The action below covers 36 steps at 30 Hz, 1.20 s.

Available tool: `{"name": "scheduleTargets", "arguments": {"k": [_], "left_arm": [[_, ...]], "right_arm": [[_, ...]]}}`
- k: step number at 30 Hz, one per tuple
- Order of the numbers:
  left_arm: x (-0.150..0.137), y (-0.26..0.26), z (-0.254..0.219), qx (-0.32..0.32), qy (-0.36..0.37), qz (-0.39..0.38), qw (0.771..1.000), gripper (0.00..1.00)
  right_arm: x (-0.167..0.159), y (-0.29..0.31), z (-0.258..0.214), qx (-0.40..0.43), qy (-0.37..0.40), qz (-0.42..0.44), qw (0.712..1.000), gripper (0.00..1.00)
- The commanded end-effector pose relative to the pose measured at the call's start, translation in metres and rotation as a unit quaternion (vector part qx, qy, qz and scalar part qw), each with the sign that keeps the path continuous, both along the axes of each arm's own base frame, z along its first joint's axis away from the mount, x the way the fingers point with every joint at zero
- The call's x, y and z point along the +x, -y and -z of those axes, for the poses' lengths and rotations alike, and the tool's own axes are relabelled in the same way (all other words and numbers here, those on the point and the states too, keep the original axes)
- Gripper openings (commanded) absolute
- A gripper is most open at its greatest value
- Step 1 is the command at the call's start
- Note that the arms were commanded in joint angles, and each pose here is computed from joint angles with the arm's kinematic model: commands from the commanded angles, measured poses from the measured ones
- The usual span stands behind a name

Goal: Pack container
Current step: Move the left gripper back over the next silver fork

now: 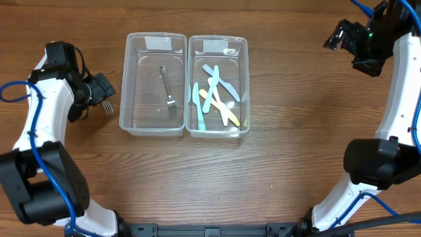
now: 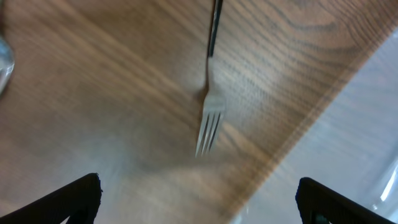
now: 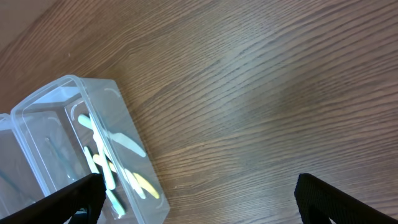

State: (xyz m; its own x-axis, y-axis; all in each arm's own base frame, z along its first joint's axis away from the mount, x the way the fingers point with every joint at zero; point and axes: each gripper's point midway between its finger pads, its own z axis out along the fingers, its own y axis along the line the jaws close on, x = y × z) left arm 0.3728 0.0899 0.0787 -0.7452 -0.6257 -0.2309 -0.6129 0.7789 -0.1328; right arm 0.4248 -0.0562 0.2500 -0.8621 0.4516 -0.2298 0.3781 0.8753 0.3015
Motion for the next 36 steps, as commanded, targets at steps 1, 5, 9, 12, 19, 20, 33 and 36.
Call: {"name": "scheduleTargets", "arguments": {"k": [1,5,9,12,19,20,33,36], "left_arm": [[0.009,0.002,0.024,0.003,-0.007,0.027,1.000,1.00],[0.022,0.000,0.041,0.005,0.000,0.029,1.000,0.98],[0.027,0.000,0.058,0.003,-0.006,0.030,1.000,0.98],[0.026,0.000,0.071,0.000,-0.018,0.030,0.999,0.98],[0.015,0.004,0.100,-0.015,-0.057,0.029,0.998,0.96],[0.015,0.004,0.101,-0.015,-0.059,0.029,0.998,0.96],[-0.001,0.001,0.103,-0.006,-0.092,0.025,0.995,0.70],[-0.007,-0.003,0.103,0.008,-0.107,0.023,0.994,0.67]], "right_arm": [[-0.003,0.000,-0.004,-0.003,0.005,-0.001,1.000,1.00],[-0.003,0.000,-0.004,-0.002,0.003,-0.002,1.000,1.00],[-0.003,0.000,-0.004,-0.002,0.003,-0.002,1.000,1.00],[-0.003,0.000,-0.004,-0.002,0.003,-0.002,1.000,1.00],[-0.003,0.000,-0.004,-0.002,0.004,-0.002,1.000,1.00],[-0.003,0.000,-0.004,-0.002,0.004,-0.002,1.000,1.00],[-0.003,0.000,-0.004,-0.002,0.004,-0.002,1.000,1.00],[-0.003,0.000,-0.004,-0.002,0.004,-0.002,1.000,1.00]]}}
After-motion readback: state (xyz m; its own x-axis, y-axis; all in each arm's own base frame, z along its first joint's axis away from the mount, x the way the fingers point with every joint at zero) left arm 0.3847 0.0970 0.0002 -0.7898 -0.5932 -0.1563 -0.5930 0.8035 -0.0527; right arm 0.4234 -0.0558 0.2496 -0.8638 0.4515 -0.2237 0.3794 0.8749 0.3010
